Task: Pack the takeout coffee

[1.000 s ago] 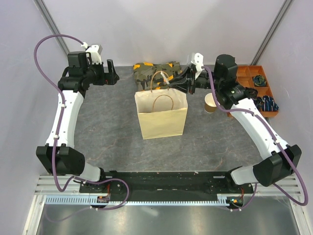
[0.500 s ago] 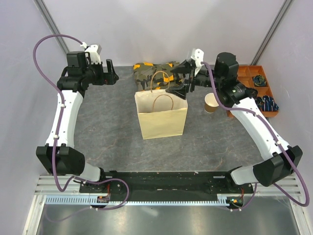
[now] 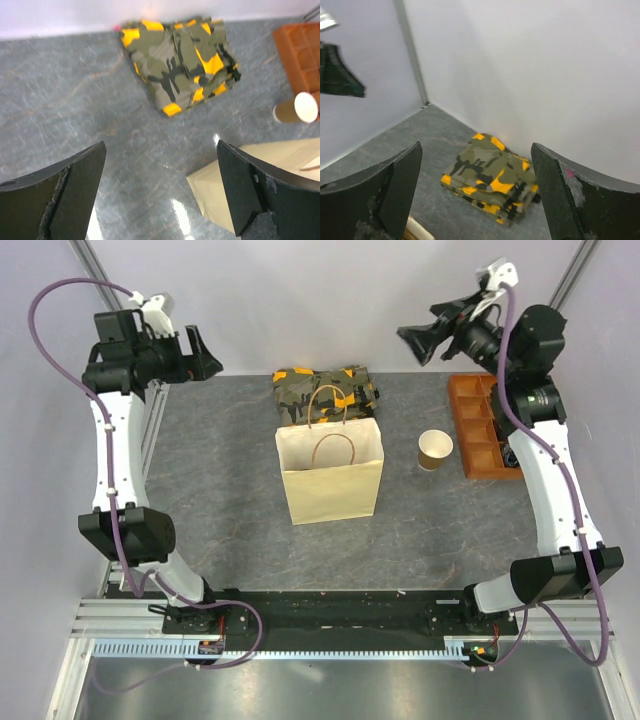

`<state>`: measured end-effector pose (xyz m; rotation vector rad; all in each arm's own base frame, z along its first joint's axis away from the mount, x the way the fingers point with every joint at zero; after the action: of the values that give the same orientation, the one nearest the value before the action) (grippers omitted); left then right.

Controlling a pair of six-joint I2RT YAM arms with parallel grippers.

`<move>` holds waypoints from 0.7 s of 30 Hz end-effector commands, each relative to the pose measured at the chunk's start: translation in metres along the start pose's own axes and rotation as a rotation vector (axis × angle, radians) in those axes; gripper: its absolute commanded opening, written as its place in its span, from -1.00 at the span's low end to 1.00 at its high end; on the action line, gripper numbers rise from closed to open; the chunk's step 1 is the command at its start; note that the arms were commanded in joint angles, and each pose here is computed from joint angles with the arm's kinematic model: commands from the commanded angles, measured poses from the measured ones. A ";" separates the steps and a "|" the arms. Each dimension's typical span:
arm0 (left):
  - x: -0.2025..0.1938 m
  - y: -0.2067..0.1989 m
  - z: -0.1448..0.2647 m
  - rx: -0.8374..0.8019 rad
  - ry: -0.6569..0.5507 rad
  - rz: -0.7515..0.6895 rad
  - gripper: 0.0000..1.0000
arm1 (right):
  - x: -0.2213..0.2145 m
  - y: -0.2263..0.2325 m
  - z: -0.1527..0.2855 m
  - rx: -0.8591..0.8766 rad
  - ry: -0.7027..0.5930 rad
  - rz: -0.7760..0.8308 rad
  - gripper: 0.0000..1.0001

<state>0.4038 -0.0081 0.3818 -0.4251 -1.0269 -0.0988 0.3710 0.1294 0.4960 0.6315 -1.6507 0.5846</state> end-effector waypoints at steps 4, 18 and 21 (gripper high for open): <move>0.010 0.016 0.013 -0.062 0.004 0.030 0.99 | -0.038 -0.093 0.046 -0.352 0.078 -0.212 0.96; -0.108 0.056 -0.018 0.027 0.376 0.108 1.00 | -0.211 -0.152 0.138 -0.565 0.593 -0.428 0.96; -0.132 0.058 -0.022 0.041 0.400 0.110 1.00 | -0.233 -0.147 0.146 -0.569 0.642 -0.443 0.96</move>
<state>0.3797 0.0202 0.2563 -0.4588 -0.6052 -0.0078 0.4114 -0.0587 0.2647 0.3497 -0.9975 -0.0715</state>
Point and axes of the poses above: each gripper's point midway between its finger pads, its own z axis back along the fingers, its own y axis along the line the jaws close on, x = y × z, the point moved 5 cm from there along z, back along the fingers, and after that the axes turned 1 degree about z, right-handed, at the moved point
